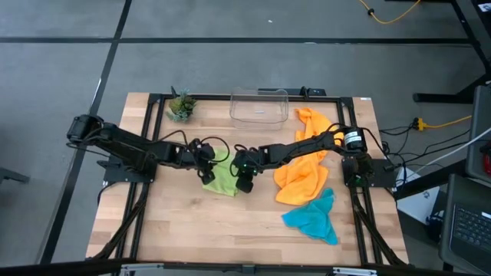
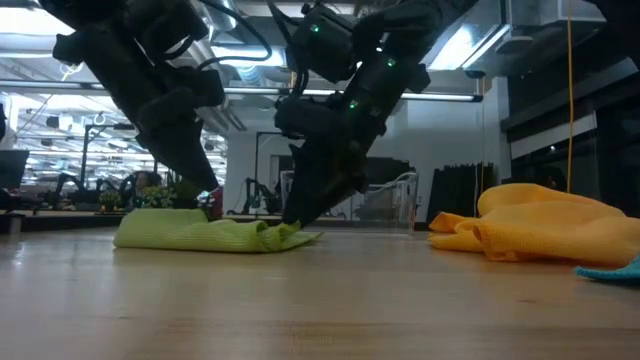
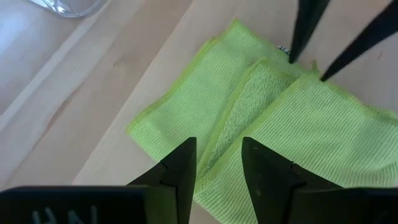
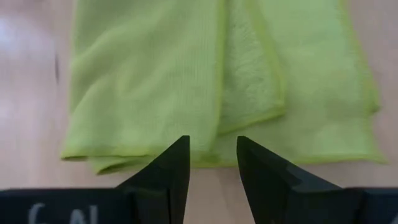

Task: Fold microfiber towels
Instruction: Fold the green microfiber cloth

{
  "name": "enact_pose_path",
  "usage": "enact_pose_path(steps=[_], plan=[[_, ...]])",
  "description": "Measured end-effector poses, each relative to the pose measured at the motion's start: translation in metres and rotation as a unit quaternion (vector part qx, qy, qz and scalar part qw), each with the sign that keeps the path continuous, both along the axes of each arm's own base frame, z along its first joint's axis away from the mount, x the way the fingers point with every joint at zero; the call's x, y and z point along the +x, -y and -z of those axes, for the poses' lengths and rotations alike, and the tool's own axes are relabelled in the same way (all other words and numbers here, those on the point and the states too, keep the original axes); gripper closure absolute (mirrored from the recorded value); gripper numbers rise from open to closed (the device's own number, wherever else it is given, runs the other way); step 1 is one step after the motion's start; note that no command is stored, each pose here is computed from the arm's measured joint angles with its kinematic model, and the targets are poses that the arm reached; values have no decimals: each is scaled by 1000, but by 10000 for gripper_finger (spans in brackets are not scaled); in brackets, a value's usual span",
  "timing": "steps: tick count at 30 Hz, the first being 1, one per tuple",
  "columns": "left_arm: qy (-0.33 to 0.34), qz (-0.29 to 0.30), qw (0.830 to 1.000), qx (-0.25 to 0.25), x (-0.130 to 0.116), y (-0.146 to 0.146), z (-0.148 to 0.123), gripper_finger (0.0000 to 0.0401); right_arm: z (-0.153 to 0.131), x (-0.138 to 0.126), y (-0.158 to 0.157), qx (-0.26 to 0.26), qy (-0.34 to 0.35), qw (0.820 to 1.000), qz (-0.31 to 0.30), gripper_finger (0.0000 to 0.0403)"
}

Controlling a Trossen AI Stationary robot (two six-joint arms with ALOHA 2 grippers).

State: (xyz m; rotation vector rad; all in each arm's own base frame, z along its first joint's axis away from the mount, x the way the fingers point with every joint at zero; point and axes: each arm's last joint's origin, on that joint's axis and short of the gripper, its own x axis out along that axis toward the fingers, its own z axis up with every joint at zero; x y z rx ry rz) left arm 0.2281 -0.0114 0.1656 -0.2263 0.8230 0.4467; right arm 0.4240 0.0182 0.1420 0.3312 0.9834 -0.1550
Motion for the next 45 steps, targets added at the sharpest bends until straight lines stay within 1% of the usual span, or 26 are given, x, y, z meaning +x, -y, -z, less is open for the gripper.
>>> enact_pose_path(steps=[5,10,16,21,24,36,40,45], plan=[[1,0,1000,0,0,0,0,280,0,0,-7,5,1,1000,-9,267],[1,0,1000,0,0,0,0,280,0,0,-6,-3,3,1000,11,267],[1,0,1000,0,0,0,0,280,0,0,-6,-2,3,1000,13,267],[5,0,1000,0,1,0,-1,280,16,3,-6,13,-13,999,32,267],[9,0,1000,0,1,0,-1,280,19,6,-6,16,-3,999,33,267],[10,-1,1000,0,2,0,-1,280,16,9,-7,25,7,999,24,267],[11,-10,1000,12,1,-1,-1,280,15,10,-7,26,17,999,25,267],[11,-11,1000,13,1,-1,-1,280,13,12,-8,36,25,999,19,267]])
